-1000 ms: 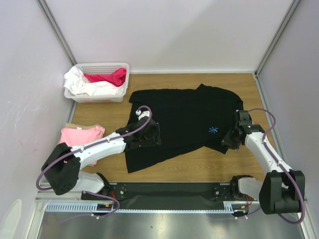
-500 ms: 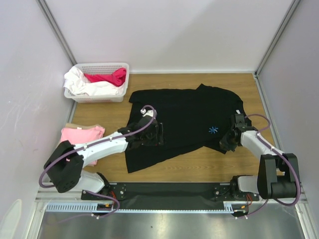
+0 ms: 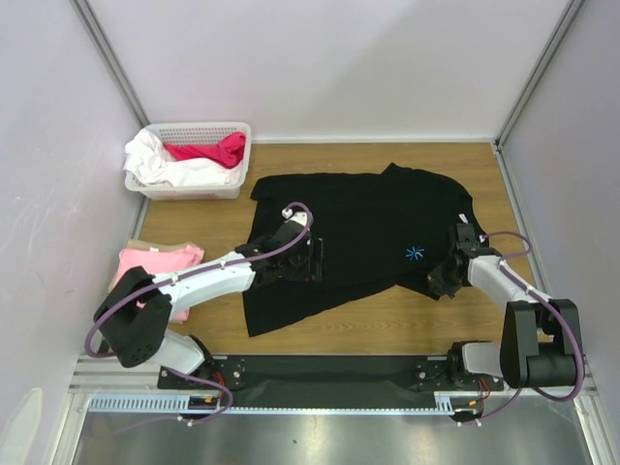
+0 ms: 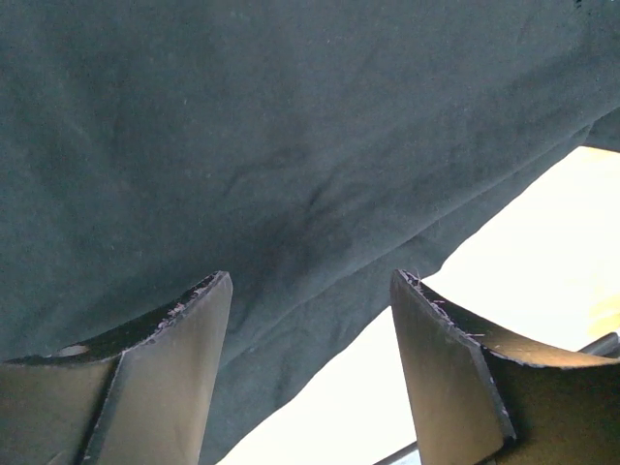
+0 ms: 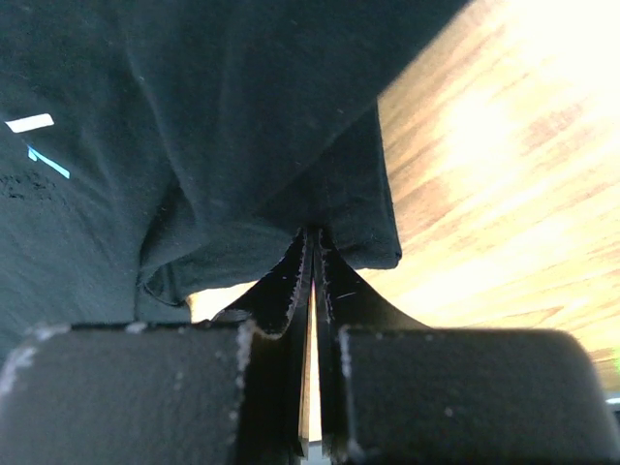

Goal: Fold and stack the t-shirts
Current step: Flatten the tshirt out

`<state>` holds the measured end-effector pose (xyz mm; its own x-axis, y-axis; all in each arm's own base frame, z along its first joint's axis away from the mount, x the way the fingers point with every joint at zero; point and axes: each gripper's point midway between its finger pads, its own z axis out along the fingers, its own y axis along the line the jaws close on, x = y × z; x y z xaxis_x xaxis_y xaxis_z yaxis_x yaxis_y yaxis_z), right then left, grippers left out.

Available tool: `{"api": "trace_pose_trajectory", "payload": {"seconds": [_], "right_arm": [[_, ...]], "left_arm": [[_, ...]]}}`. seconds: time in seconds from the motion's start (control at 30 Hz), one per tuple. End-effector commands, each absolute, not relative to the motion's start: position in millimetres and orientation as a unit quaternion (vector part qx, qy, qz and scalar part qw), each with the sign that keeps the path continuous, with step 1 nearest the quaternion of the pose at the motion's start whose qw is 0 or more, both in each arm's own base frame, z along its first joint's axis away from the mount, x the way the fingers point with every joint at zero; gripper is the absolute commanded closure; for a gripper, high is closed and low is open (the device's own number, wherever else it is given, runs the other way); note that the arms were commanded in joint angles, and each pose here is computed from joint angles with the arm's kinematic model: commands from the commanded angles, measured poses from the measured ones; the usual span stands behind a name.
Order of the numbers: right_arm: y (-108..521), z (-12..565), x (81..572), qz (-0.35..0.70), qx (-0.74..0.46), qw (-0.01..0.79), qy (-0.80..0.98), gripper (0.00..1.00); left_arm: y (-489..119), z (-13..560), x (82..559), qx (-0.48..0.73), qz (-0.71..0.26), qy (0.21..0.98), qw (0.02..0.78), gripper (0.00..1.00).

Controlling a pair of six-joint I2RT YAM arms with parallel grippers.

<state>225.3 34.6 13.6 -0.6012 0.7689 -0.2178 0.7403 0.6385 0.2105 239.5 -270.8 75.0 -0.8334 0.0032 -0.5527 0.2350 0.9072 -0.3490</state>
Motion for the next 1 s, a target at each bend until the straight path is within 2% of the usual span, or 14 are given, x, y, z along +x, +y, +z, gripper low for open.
{"api": "trace_pose_trajectory", "payload": {"seconds": [0.0,0.23,0.43,0.67,0.8,0.97], "right_arm": [[18,-8,167,-0.034,0.428,0.080,0.899,1.00],[11,6,147,-0.066,0.427,0.091,0.897,1.00],[33,12,141,-0.034,0.387,0.092,0.917,1.00],[64,26,124,-0.021,0.327,0.035,0.944,1.00],[71,66,150,-0.011,0.318,0.068,0.946,1.00],[78,123,224,0.042,0.318,0.181,0.930,1.00]], "left_arm": [[-287,93,252,0.102,-0.222,0.919,0.308,0.27],[-308,91,251,0.176,-0.255,0.900,0.307,0.27],[-322,104,254,0.211,-0.283,0.879,0.321,0.26],[-308,96,245,0.216,-0.263,0.888,0.310,0.25],[-301,94,236,0.227,-0.258,0.891,0.296,0.24],[-333,112,225,0.253,-0.336,0.861,0.286,0.25]]}}
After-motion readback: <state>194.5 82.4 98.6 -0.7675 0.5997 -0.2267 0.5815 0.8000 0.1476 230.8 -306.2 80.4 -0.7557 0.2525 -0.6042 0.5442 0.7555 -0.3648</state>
